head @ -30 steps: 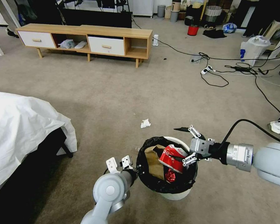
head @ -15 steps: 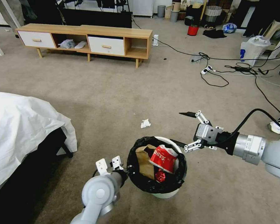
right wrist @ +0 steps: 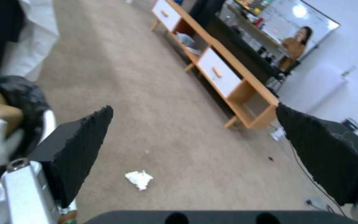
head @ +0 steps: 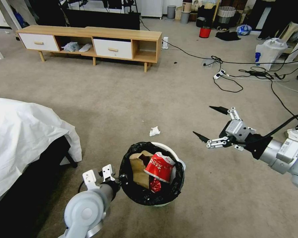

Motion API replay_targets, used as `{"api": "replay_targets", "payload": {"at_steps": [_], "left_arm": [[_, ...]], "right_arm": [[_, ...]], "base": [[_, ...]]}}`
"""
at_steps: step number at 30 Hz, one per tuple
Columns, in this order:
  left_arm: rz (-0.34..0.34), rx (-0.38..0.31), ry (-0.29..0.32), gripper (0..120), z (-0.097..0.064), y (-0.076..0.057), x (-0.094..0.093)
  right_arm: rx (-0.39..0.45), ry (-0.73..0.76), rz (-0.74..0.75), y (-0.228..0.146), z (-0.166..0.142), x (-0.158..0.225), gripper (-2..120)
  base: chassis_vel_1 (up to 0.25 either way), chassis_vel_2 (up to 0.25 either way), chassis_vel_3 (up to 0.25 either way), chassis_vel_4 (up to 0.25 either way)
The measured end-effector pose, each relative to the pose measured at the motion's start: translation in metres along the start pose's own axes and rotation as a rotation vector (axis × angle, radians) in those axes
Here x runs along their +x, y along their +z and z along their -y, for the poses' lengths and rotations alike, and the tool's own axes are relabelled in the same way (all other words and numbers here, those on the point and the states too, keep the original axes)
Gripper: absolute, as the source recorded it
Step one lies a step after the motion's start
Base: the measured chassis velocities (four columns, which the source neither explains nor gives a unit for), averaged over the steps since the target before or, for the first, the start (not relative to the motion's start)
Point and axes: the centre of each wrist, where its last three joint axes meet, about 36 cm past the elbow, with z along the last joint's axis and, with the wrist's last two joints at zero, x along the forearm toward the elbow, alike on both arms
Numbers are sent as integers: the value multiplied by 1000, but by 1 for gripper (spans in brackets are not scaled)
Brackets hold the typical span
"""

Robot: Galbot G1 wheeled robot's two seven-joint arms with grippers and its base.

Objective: Pick up the trash bin, then pick up the garbage from the floor and place it into the trash bin.

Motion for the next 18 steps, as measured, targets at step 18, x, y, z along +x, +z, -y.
{"api": "replay_targets", "payload": {"at_steps": [18], "left_arm": [[48,-31,-41,1,-2,17,22]], "right_arm": [[-103,195,-31,44,-45,29,100]], "base": [[0,0,0,0]]}}
